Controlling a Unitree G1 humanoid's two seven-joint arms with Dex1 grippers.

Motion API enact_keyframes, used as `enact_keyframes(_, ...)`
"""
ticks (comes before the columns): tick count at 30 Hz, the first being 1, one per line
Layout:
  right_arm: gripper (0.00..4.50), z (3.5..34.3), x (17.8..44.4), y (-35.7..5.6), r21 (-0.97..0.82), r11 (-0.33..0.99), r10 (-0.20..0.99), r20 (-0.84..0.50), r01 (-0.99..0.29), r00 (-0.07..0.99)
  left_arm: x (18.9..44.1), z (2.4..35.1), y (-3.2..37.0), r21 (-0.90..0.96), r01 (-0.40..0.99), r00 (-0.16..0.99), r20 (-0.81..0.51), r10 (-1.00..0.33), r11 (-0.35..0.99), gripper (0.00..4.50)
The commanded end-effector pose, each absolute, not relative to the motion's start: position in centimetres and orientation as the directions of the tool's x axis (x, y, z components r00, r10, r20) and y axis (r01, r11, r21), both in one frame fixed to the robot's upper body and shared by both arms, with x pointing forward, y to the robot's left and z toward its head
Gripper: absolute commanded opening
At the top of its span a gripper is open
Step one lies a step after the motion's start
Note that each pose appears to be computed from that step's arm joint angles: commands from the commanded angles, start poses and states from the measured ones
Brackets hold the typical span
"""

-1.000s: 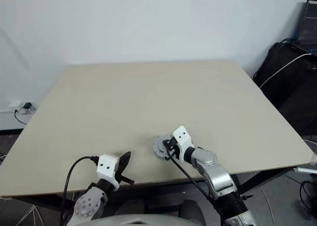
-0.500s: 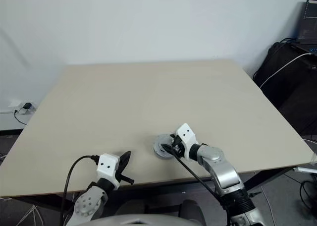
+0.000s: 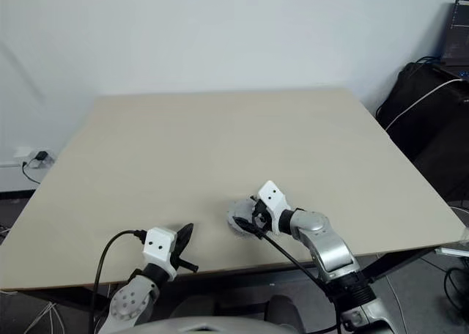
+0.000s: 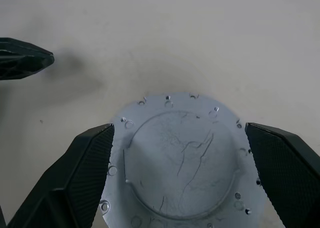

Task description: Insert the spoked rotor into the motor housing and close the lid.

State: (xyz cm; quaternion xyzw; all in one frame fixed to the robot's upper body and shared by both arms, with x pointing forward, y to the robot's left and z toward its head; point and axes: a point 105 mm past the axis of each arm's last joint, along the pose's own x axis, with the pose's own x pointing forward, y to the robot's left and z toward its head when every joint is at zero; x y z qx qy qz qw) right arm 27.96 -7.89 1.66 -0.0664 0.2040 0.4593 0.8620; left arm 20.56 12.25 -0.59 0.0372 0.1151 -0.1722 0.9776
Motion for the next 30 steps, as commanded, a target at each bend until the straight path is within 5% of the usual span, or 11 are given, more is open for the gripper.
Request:
enact_keyframes(1,4.47,2.6,28.8,-7.7,0.044,0.555,0.775,-0.390,-0.831,0.497,21.1,1.1,11.9,0.041,0.345,0.925,-0.183,-0.332,0.938,0.00)
enact_keyframes(11,4.47,1.4,29.2,-8.0,0.047,0.571,0.752,-0.431,-0.820,0.499,20.9,1.5,11.8,0.041,0.339,0.927,-0.184,-0.326,0.940,0.00)
enact_keyframes(16,3.22,1.3,29.1,-8.1,0.046,0.574,0.749,-0.433,-0.818,0.502,20.7,1.0,12.4,0.041,0.335,0.927,-0.192,-0.321,0.941,0.00)
enact_keyframes(30,3.23,1.9,28.7,-7.8,0.037,0.583,0.749,-0.410,-0.811,0.520,21.1,-0.3,12.4,0.034,0.347,0.921,-0.201,-0.333,0.937,0.00)
